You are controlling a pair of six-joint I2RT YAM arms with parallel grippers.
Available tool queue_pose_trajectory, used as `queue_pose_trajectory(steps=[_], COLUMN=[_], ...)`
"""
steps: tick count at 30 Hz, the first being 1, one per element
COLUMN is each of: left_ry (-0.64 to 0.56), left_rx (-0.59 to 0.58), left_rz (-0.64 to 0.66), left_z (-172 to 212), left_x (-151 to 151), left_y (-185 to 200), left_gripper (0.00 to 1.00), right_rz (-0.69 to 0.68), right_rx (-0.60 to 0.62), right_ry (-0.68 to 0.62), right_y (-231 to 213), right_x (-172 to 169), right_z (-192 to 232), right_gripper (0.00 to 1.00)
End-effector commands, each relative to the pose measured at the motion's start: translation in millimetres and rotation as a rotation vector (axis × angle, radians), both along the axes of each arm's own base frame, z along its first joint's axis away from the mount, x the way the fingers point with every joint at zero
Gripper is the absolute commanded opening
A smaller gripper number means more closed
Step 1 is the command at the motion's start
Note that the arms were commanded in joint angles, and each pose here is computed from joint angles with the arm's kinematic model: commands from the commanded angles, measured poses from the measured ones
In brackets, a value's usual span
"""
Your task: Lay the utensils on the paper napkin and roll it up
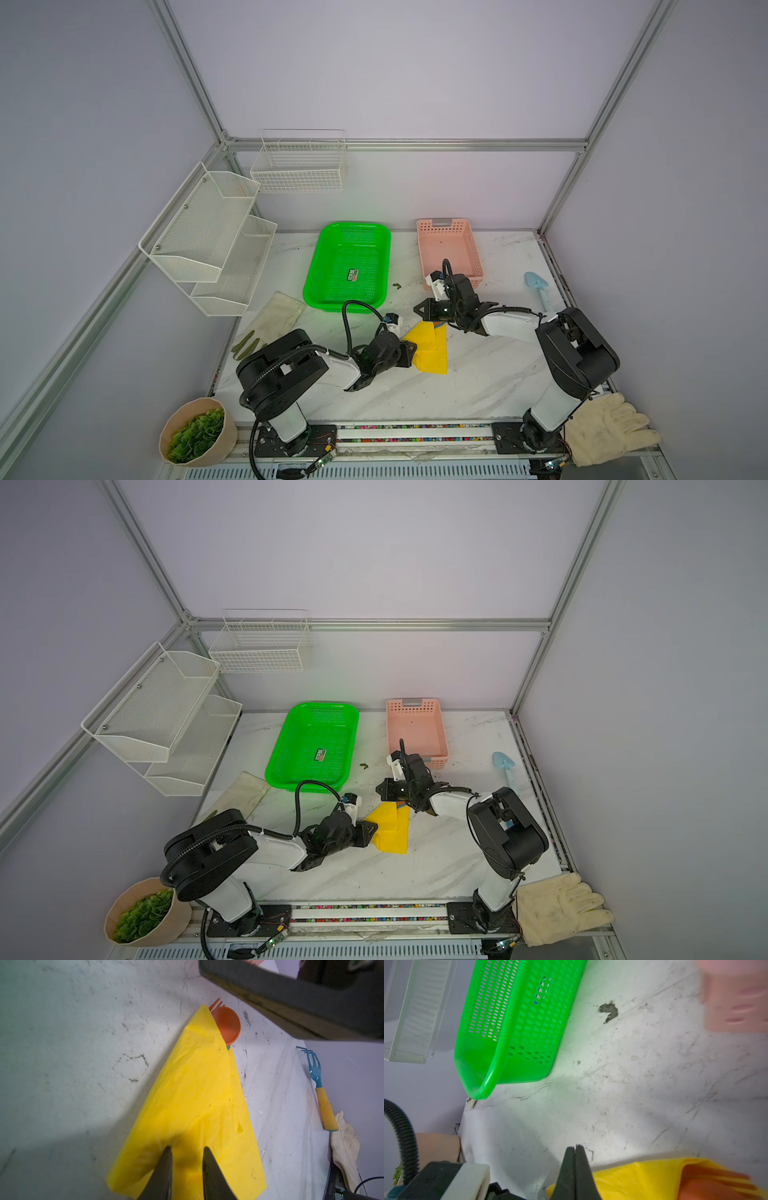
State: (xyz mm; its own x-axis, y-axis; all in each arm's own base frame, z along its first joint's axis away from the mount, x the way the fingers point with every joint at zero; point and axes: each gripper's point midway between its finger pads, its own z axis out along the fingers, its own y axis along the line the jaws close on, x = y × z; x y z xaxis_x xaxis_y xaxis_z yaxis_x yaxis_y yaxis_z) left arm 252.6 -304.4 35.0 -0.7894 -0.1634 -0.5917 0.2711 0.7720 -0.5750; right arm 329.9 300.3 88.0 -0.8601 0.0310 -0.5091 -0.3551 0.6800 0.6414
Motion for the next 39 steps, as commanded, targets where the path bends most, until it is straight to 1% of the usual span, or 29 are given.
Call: queue_pose_trajectory(steps=[1, 4, 10, 15, 23, 27, 32, 36, 39], left_ry=[0.059, 0.060, 0.060, 0.059, 0.064, 0.066, 0.065, 0.063, 0.061], left_rx=[0.104, 0.106, 0.111, 0.111, 0.119, 0.121, 0.121, 0.121, 0.122], left_rz=[0.035, 0.034, 0.041, 0.047, 0.056, 0.060, 0.059, 0.059, 0.059], left_z=[-29, -30, -29, -29, -32, -32, -32, -30, -30], left_x=[-10, -10, -10, -9, -10, -10, -11, -11, -11], left_y=[23, 23, 25, 26, 28, 29, 30, 30, 29], left_gripper=[0.26, 0.26, 0.26, 0.26, 0.26, 0.26, 0.26, 0.26, 0.26], right_rz=[0.016, 0.036, 0.032, -0.009, -0.096, -0.119, -0.156, -0.197, -0.174], right_rx=[-0.016, -0.032, -0.080, -0.107, -0.140, -0.146, -0.148, -0.137, -0.090], right_ry=[0.047, 0.072, 0.100, 0.120, 0.129, 0.130, 0.095, 0.023, -0.018], right_y=[5, 10, 4, -14, -50, -60, -66, -69, -56], right_x=[-15, -24, -27, -17, 4, 9, 19, 29, 25], right_z=[-14, -29, -54, -69, -81, -86, -72, -37, -8], right_gripper=[0.00, 0.00, 0.00, 0.00, 0.00, 0.00, 0.00, 0.00, 0.00])
